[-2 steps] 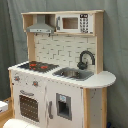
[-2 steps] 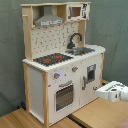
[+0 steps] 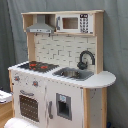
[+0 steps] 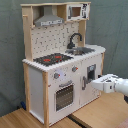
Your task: Play with the kitchen
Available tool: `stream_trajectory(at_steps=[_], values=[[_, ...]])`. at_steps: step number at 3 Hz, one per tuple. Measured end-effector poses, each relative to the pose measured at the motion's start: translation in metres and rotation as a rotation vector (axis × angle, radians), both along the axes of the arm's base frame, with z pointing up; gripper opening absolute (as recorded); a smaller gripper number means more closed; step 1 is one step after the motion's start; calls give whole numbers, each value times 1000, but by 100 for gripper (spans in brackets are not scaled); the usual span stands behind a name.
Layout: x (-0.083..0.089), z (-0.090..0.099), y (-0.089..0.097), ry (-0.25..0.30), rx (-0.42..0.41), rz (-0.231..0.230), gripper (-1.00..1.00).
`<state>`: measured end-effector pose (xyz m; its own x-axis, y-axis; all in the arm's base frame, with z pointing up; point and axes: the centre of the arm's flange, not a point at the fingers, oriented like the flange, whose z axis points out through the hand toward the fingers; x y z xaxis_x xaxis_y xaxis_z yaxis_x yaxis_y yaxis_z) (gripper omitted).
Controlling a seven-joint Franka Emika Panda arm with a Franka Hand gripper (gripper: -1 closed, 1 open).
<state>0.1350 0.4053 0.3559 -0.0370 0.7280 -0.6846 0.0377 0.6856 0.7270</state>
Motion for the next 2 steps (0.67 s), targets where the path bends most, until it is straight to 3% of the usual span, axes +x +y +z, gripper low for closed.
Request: stream_trajectory(at_steps=[2], values=[[36, 8, 22, -15, 52, 30, 100]])
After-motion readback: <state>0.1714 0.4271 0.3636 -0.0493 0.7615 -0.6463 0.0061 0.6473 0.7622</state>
